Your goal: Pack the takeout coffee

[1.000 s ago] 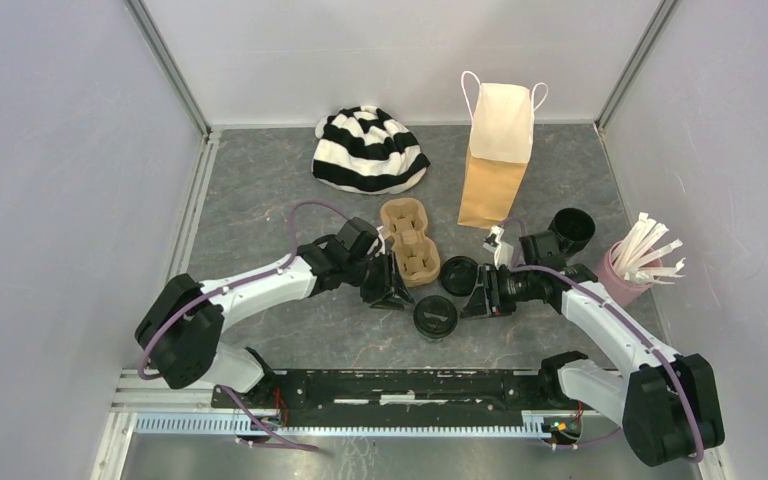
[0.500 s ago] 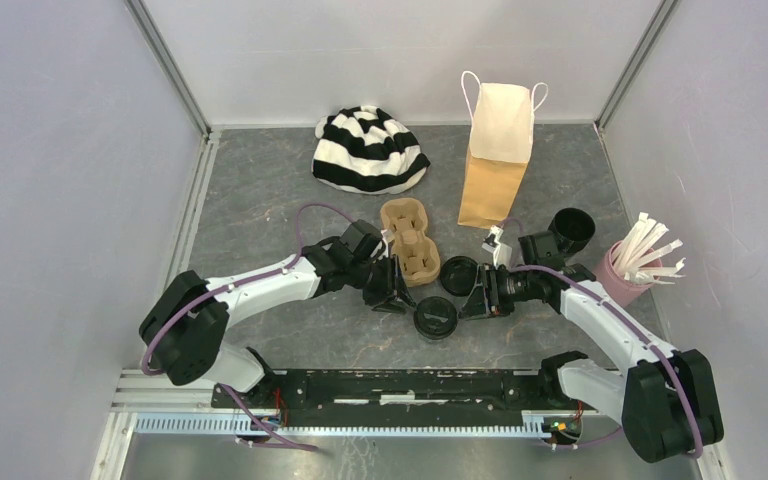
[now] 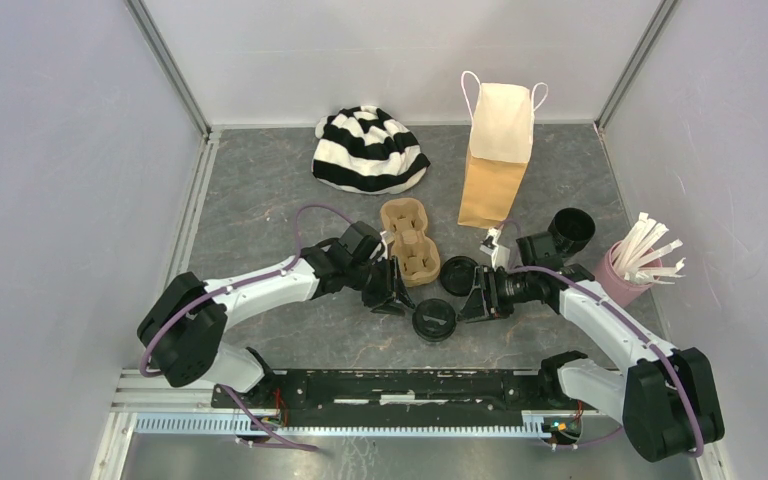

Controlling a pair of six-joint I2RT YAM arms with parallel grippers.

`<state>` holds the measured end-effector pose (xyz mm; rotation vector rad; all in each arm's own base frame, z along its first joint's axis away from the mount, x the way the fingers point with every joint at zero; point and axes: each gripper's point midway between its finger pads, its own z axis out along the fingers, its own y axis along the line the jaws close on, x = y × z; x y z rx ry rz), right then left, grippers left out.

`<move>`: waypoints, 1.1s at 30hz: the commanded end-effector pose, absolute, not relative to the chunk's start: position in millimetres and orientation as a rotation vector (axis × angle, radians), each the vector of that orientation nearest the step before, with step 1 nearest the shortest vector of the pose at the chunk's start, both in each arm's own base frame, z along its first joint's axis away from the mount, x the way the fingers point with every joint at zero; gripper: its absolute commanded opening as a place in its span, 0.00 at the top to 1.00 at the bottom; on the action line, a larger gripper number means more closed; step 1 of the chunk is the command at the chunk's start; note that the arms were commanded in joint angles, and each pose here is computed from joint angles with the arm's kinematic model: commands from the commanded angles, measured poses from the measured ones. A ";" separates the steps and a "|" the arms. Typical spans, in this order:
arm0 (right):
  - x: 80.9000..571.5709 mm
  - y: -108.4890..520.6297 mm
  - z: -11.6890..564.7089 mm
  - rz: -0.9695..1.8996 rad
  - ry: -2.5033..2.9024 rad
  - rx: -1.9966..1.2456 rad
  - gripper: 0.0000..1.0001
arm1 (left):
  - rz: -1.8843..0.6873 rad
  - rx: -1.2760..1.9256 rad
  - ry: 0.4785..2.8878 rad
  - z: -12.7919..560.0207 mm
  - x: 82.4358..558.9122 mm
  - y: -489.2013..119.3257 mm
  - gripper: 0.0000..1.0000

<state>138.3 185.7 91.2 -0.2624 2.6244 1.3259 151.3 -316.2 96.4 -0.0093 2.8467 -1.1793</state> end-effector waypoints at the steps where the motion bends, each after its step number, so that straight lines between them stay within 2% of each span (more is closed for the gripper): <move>1: 142.7 190.3 96.2 1.333 2.588 -0.302 0.51 | -1.181 0.070 2.844 91.7 144.2 -319.1 0.59; 7: 141.8 191.0 97.4 1.331 2.588 -0.320 0.49 | -1.165 0.072 2.842 93.5 144.3 -317.3 0.59; 13: 152.2 179.1 104.2 1.167 2.625 -0.337 0.48 | -1.163 0.066 2.833 97.2 145.0 -317.1 0.59; 22: 144.2 179.5 101.8 1.197 2.639 -0.344 0.48 | -1.174 0.072 2.825 101.7 145.5 -319.7 0.59; 26: 149.9 171.2 100.5 1.094 2.668 -0.328 0.48 | -1.178 0.079 2.820 104.0 145.0 -320.3 0.59; 33: 155.6 164.1 98.9 1.010 2.678 -0.328 0.45 | -1.204 0.086 2.780 117.2 147.8 -322.9 0.55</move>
